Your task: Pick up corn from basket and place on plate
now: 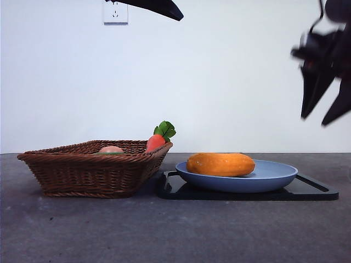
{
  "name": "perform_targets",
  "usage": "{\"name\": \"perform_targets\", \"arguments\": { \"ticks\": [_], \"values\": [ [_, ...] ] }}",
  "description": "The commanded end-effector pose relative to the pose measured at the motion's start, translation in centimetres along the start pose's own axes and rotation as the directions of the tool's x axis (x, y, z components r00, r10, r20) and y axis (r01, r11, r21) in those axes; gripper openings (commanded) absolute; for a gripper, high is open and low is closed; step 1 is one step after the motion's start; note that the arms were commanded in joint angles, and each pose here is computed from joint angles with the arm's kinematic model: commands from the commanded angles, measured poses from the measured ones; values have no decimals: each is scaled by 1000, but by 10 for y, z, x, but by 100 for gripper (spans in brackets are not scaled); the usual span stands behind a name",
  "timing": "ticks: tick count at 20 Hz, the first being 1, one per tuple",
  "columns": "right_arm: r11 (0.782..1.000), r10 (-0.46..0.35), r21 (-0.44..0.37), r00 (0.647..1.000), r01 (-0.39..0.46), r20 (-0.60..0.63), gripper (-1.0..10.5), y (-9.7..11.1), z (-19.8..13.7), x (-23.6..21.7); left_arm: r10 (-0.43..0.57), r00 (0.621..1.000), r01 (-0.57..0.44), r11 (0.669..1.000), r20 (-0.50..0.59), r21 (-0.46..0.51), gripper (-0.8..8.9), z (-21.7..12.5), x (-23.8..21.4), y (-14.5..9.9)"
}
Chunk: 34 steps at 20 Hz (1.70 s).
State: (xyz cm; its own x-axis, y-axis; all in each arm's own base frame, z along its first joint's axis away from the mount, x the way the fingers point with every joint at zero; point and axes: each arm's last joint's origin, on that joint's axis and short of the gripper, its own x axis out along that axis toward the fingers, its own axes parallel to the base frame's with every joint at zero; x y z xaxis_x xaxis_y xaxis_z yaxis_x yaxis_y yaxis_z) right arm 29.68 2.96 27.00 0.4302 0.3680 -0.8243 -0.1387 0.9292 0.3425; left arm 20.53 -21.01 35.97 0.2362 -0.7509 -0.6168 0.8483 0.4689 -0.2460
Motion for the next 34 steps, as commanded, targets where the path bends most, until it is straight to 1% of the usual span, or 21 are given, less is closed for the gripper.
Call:
{"name": "perform_targets", "arguments": {
  "ticks": [1,2,3,6,10,12,13,14,15,17,18,22,24,28,34],
  "values": [
    [993,65,-96,997,-61,38,208,22,-5,-27,-5,1000,5,1000,14,12,312,4,-1,-2],
    [988,100,-124,994,-93,45,208,31,-11,-40,-3,1000,3,1000,15,12,312,4,-1,-2],
    [983,118,-145,992,-109,50,208,38,-16,-49,-1,1000,1,1000,15,10,312,4,-1,-1],
    [968,150,-208,988,-141,29,208,59,-37,-72,7,1000,-7,1000,18,4,312,4,-2,2],
    [939,191,-286,981,-190,-26,203,79,-62,-78,19,1000,-18,1000,21,-6,310,4,-4,6],
    [934,173,-309,984,-180,-47,177,82,-74,-72,21,1000,-21,1000,18,-8,289,4,-4,7],
    [932,163,-319,985,-174,-61,170,82,-80,-67,22,1000,-22,1000,13,-9,254,3,-4,8],
    [927,167,-328,983,-182,-74,167,82,-85,-60,24,1000,-24,1000,5,-10,213,2,-5,8],
    [923,173,-335,982,-190,-80,136,82,-90,-52,25,1000,-25,1000,-5,-1,162,1,-5,9],
    [914,191,-349,979,-205,-74,-5,81,-96,-39,24,1000,-24,1000,-20,8,41,0,-5,9],
    [914,197,-348,978,-208,-66,4,81,-96,-36,24,999,-24,1000,-24,10,0,-1,-5,9],
    [913,212,-349,977,-212,-38,4,82,-94,-34,25,999,-24,1000,-27,16,7,-1,-5,9],
    [917,211,-338,977,-211,-37,4,82,-94,-34,24,999,-24,1000,-24,17,7,-1,-5,9],
    [911,225,-354,974,-210,1,5,83,-90,-34,25,1000,-24,1000,-17,19,8,0,-5,9],
    [911,226,-355,974,-210,5,4,83,-89,-34,25,1000,-24,1000,-16,19,7,0,-5,9]
  ]
}}
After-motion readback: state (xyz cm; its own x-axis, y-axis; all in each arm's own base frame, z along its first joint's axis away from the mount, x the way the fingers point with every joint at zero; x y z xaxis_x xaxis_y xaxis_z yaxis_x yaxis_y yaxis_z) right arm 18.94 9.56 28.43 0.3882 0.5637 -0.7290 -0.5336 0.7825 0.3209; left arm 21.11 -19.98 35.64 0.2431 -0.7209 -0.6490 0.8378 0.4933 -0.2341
